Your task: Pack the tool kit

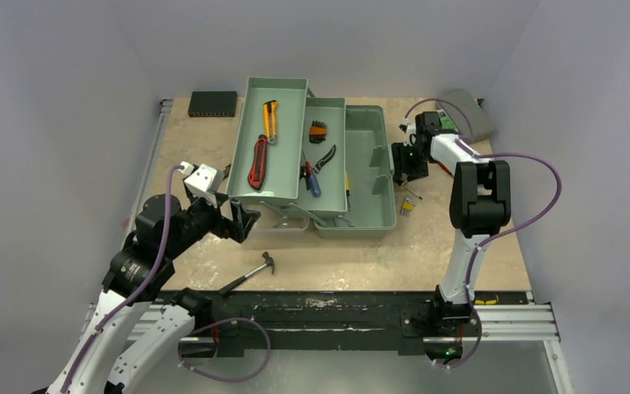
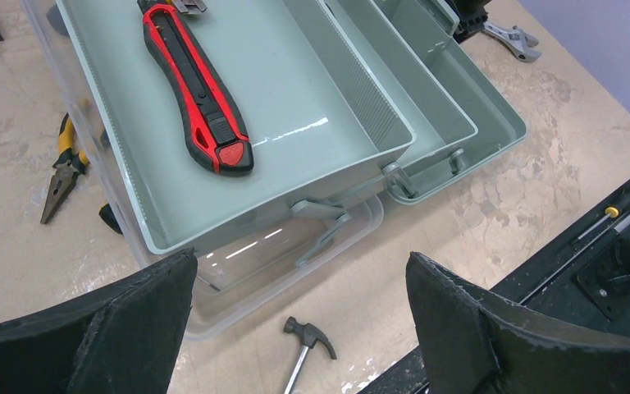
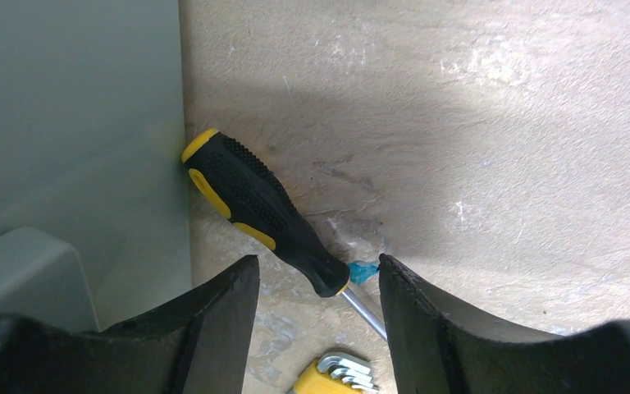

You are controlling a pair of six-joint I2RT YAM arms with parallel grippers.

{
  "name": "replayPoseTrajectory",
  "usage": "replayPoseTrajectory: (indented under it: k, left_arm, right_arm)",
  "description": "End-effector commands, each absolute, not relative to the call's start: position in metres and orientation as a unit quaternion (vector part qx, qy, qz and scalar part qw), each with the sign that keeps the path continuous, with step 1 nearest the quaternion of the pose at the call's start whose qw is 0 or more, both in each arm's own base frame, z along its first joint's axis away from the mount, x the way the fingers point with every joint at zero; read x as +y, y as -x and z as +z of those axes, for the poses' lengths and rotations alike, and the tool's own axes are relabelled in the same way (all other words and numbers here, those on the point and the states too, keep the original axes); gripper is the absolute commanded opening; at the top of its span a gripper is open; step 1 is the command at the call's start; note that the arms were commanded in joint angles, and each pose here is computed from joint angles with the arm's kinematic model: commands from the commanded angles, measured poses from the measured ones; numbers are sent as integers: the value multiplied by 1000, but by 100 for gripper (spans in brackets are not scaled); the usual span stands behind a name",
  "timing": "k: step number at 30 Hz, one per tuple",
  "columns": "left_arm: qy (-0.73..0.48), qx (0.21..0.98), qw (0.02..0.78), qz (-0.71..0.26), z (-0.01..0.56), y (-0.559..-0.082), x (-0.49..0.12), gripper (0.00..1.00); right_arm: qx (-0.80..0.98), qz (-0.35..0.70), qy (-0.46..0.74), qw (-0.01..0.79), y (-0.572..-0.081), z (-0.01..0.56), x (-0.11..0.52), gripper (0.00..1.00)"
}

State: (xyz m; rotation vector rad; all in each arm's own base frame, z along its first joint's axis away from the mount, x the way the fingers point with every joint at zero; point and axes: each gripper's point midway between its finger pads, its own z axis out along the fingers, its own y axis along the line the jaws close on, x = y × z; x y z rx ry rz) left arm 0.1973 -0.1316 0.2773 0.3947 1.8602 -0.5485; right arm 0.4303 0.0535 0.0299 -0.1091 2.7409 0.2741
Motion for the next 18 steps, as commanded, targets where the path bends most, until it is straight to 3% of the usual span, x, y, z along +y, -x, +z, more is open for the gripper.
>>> replayPoseTrajectory:
  k: [1, 9, 18]
  left_arm:
    - [-174, 771, 565, -237, 288, -198, -134, 95]
    - [-175, 774, 561, -237, 286, -200, -135, 95]
    - [-174, 776, 559, -235, 285, -201, -135, 95]
  right_arm:
    - [970, 94, 84, 209, -446, 40, 61, 55]
    - [982, 44, 70, 171, -444, 17, 45, 49]
    - [982, 38, 48, 178, -449, 24, 43, 25]
